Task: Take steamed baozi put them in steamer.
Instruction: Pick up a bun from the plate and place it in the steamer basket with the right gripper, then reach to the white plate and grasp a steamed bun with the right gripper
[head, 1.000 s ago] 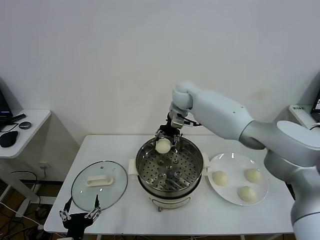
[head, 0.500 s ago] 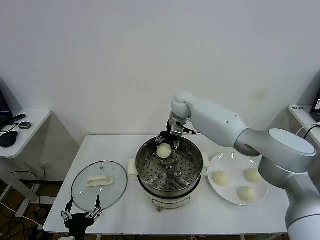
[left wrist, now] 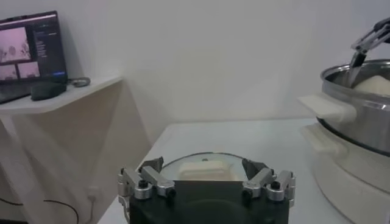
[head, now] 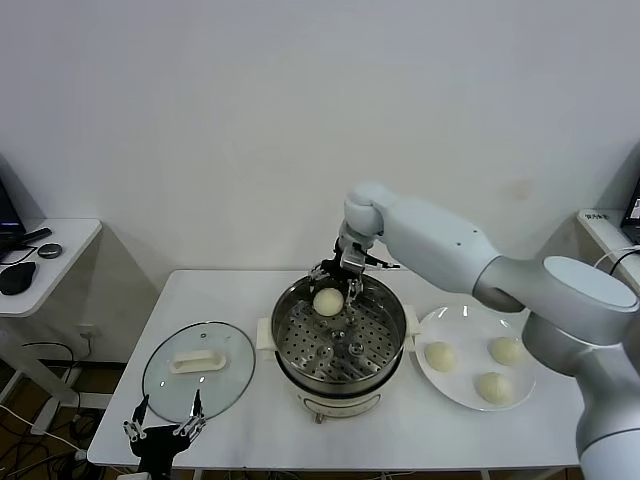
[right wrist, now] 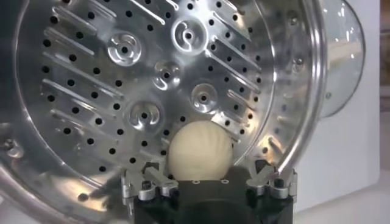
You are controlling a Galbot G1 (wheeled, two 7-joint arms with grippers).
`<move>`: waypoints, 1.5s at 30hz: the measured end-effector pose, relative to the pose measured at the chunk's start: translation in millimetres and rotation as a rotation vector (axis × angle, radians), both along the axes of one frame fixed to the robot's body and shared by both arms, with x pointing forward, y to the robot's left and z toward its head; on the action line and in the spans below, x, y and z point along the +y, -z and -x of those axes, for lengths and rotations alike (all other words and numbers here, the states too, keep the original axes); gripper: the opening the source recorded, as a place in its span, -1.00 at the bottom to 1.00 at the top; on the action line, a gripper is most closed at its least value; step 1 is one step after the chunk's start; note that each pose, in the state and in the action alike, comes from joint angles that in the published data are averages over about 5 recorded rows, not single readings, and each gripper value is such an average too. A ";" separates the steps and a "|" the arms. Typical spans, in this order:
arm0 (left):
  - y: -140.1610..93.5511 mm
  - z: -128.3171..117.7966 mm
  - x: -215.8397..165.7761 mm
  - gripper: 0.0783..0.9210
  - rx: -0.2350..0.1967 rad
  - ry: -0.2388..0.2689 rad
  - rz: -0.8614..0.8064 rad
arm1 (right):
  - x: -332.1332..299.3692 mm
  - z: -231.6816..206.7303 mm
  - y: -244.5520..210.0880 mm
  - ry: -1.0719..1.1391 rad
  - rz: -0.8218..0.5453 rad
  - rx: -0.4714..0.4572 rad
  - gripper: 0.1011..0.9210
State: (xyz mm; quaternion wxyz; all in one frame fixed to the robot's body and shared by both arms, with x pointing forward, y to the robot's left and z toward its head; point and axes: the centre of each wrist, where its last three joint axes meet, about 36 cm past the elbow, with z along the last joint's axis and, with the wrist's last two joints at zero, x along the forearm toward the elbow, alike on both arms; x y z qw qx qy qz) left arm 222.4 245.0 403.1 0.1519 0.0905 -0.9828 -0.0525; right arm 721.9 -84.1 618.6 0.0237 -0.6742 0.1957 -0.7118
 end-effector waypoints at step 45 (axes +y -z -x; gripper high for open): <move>-13.6 0.3 17.7 0.77 0.010 0.016 0.025 | -247.9 91.3 69.9 1.306 0.011 0.257 0.76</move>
